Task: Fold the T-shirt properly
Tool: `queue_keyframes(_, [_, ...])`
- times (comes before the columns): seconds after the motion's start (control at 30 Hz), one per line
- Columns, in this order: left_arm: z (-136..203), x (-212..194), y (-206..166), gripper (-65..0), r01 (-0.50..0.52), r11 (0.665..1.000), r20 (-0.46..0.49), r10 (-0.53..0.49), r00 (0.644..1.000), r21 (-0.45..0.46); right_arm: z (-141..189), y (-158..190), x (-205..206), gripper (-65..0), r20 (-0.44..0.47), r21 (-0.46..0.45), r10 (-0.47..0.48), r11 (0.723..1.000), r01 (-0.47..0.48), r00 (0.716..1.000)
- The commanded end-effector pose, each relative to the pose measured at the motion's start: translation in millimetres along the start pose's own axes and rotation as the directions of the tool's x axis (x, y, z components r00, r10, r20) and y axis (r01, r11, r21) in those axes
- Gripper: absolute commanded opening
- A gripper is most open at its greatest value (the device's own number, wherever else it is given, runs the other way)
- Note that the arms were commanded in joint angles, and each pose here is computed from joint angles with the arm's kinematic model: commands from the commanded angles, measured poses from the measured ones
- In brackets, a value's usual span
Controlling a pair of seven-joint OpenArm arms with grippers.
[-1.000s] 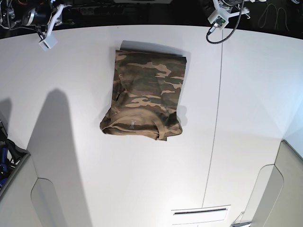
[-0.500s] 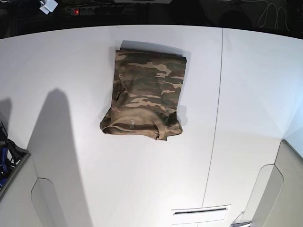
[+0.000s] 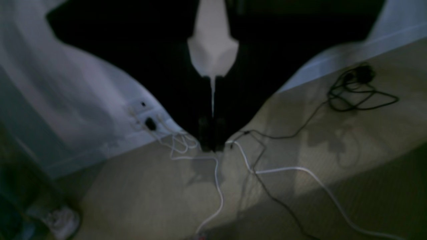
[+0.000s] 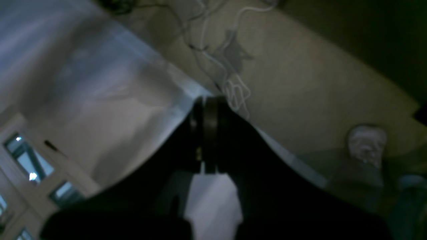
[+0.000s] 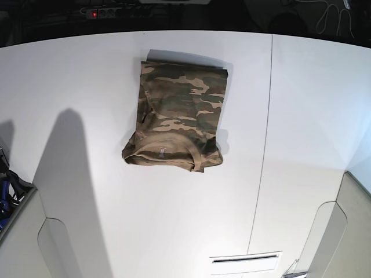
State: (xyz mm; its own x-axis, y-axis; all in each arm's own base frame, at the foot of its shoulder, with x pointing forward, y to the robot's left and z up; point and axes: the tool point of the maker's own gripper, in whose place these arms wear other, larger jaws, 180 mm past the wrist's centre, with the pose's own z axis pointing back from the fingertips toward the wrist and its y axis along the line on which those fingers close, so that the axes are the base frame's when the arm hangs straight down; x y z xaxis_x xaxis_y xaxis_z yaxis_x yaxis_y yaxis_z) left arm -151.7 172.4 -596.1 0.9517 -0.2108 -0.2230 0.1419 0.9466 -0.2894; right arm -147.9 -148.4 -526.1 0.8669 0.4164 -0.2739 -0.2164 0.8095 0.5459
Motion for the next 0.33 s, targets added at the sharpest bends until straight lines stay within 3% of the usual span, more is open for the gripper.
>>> queue_keyframes(0.0, [-2.3,-4.3,-7.9,-63.7,0.001,1.0,-0.01,-0.002,1.0,-0.019,0.9,-13.1,-6.5,-65.0,-0.024,-0.032,-0.005,0.999,0.004,1.0])
queue_keyframes(0.13, [-12.1,12.9,-37.0,-63.7,-0.006,0.998,0.02,0.007,1.0,-0.068,-5.3,-41.1,1.5,-65.0,-0.051,-0.093,-0.024,0.995,0.019,0.998])
queue_keyframes(0.3, [-14.4,21.5,-45.8,-63.7,-0.007,0.997,0.034,0.01,0.999,-0.082,-2.4,-59.9,22.1,-65.0,-0.035,-0.116,-0.052,0.992,0.047,0.998])
